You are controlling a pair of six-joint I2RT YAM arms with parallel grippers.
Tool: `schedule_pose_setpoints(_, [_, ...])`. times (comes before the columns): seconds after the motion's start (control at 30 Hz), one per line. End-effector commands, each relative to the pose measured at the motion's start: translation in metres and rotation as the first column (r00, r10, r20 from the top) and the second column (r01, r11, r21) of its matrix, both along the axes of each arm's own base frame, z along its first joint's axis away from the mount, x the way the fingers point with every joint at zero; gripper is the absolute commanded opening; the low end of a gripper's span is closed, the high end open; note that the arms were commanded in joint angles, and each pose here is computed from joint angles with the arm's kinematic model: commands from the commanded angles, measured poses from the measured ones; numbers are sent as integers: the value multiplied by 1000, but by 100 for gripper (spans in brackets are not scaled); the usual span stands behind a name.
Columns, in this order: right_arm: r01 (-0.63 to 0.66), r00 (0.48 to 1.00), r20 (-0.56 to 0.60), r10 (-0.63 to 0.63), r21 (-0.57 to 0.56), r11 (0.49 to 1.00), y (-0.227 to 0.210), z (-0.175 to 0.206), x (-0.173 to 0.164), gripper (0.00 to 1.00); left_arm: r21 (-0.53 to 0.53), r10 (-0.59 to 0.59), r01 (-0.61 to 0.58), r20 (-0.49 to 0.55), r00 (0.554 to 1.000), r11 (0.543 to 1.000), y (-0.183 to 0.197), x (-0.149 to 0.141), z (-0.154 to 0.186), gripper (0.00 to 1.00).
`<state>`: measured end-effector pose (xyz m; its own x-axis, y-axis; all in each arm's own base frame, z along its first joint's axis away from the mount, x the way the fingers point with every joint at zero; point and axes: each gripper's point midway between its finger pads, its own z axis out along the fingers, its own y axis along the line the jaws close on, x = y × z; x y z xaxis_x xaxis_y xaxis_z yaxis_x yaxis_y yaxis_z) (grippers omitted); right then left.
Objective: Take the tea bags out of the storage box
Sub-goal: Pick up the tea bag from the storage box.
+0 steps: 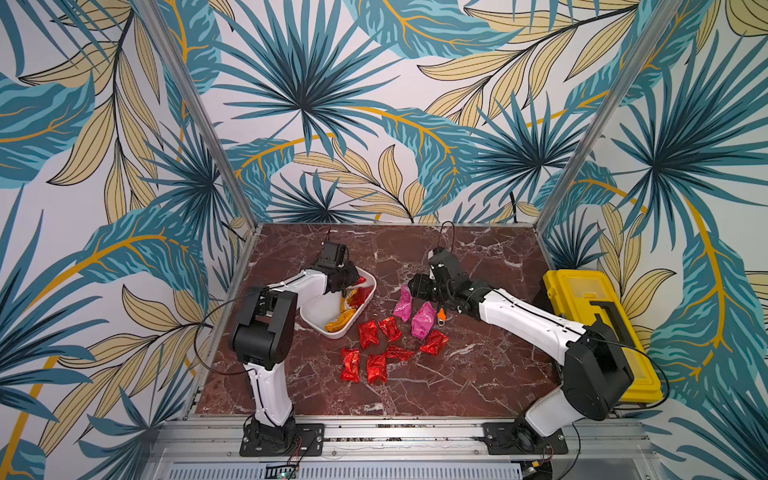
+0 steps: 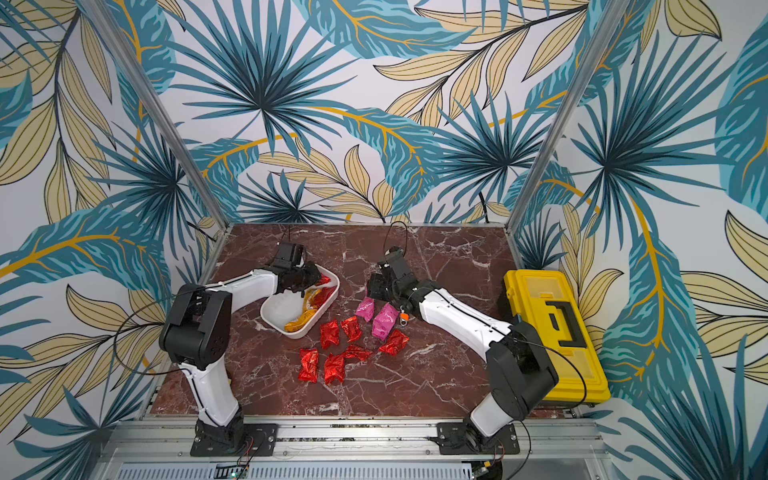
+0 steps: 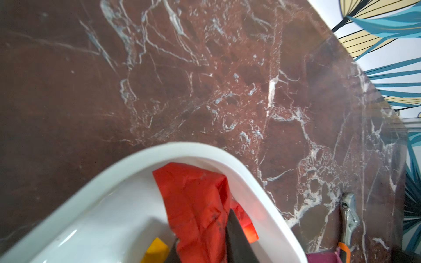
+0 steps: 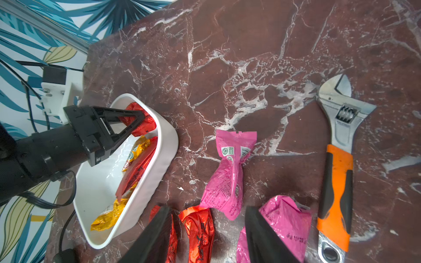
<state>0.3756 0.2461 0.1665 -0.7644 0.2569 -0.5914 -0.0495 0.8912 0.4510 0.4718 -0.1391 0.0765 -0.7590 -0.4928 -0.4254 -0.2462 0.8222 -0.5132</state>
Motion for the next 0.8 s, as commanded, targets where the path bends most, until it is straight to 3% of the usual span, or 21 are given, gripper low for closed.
schedule_pose_setpoints(0.0, [-8,1000,15,8,15,1000,-2,7,-8,57,3,-1,0,122,993,1000,4,9,45,16])
schedule_pose_setpoints(0.23, [-31,997,72,26,72,997,0,28,-13,58,-15,-40,44,212,977,999,1,-4,80,15])
schedule_pose_setpoints(0.4, [-97,992,91,84,149,984,12,41,-20,58,-74,-144,173,296,944,982,-20,-27,107,15])
schedule_pose_setpoints(0.6, [-271,961,126,245,290,918,47,60,-34,60,-112,-347,419,394,851,901,-62,-71,139,17])
schedule_pose_setpoints(0.77, [-369,929,145,339,367,854,67,69,-43,61,-141,-425,533,452,784,834,-82,-101,156,17])
